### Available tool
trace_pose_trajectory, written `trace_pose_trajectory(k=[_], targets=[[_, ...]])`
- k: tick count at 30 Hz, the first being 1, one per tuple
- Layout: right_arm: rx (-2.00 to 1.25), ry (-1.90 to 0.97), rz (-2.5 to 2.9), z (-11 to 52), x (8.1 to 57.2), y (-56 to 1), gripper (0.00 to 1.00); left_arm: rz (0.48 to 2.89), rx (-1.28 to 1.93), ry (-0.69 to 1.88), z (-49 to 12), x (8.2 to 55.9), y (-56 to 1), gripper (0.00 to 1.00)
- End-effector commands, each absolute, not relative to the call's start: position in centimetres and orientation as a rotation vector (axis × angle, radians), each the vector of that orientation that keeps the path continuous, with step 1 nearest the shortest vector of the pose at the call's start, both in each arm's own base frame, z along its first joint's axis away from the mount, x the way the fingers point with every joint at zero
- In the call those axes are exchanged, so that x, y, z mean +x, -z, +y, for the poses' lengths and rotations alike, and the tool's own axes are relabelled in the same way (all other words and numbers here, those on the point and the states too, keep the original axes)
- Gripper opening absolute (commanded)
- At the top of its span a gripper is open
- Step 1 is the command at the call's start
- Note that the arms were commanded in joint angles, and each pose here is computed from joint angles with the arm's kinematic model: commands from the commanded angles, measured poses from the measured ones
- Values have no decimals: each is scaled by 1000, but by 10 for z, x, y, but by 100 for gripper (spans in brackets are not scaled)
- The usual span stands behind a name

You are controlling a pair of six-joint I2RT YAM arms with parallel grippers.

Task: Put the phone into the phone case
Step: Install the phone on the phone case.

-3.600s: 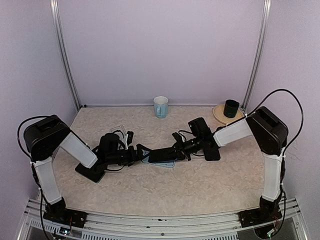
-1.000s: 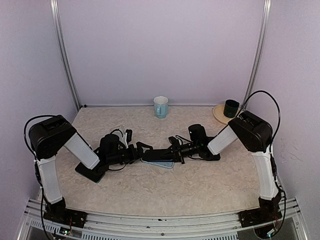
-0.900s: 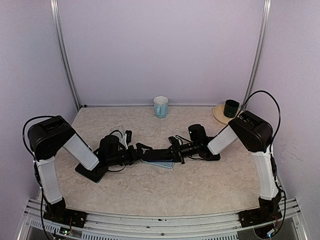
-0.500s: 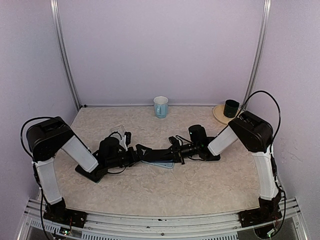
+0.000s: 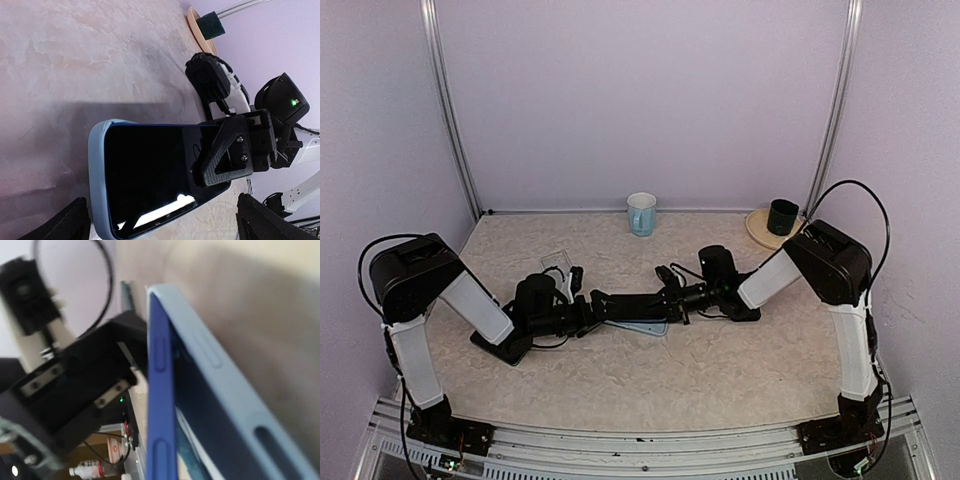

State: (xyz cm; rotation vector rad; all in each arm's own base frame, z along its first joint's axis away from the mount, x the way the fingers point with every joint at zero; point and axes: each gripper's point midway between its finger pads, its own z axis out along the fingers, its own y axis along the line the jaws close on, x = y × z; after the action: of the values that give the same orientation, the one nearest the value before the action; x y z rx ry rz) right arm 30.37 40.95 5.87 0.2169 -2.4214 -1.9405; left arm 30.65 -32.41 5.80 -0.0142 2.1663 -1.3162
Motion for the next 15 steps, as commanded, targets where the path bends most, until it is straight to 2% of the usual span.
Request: trace_pose_trajectory(k=[1, 15], targets=[[523, 2127, -2362, 414, 296, -118, 0, 2222, 5, 1353, -324, 294, -51, 99], [669, 2107, -2343, 404, 276, -117, 0, 2060, 116, 1535, -333, 290, -93, 96]])
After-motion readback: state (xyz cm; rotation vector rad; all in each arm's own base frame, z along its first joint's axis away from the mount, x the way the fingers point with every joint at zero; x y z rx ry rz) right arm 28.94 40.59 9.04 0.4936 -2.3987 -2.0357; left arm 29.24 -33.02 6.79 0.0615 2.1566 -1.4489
